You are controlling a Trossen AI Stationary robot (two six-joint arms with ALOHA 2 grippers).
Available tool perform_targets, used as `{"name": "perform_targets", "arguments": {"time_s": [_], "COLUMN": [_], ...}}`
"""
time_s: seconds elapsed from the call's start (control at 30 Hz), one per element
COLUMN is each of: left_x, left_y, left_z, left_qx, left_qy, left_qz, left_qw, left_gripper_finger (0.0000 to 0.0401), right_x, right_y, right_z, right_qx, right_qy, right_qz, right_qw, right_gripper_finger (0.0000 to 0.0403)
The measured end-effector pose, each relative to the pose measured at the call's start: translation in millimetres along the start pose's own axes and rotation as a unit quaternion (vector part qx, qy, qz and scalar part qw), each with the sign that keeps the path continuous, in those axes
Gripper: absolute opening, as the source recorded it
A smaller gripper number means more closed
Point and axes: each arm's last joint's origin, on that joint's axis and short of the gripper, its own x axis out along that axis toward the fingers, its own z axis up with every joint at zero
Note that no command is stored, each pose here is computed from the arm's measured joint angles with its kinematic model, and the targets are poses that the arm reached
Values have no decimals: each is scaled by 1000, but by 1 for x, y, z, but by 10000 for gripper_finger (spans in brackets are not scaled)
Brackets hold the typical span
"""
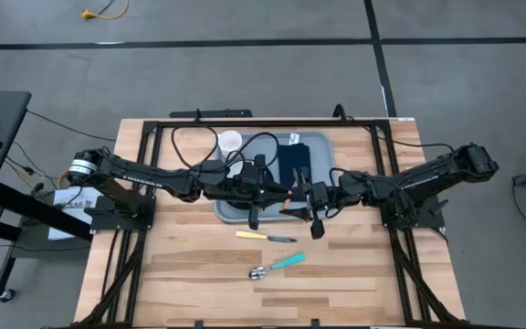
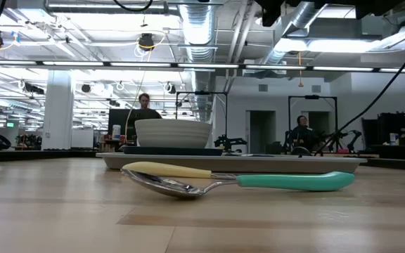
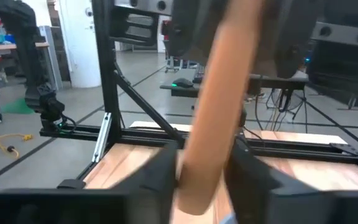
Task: Set up tray
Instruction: Put the orange fork on top of the black napkin on the gray tray
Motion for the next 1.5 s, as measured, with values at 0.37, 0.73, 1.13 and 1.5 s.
{"name": "perform_targets", "arguments": {"time_s": [0.37,0.73,1.13,1.5], "left_x": [0,0,-2,-32], "left_y": [0,-1,-1,-6], "left_z": [0,1,0,26], "left_qx": [8,24,36,46], "left_qy": [-1,-8,5,36], "left_qz": [6,12,57,82], "left_qw": [1000,1000,998,995], "left_gripper_finger": [29,84,234,308], "right_x": [0,0,0,0], "right_y": [-1,-1,-1,-1], "right_z": [0,-1,-2,-2], "right_qx": [13,12,12,23], "right_qy": [1,2,8,9], "right_qz": [-1,1,1,2], "right_qw": [1000,1000,1000,1000], "right_gripper_finger": [61,61,61,61]}}
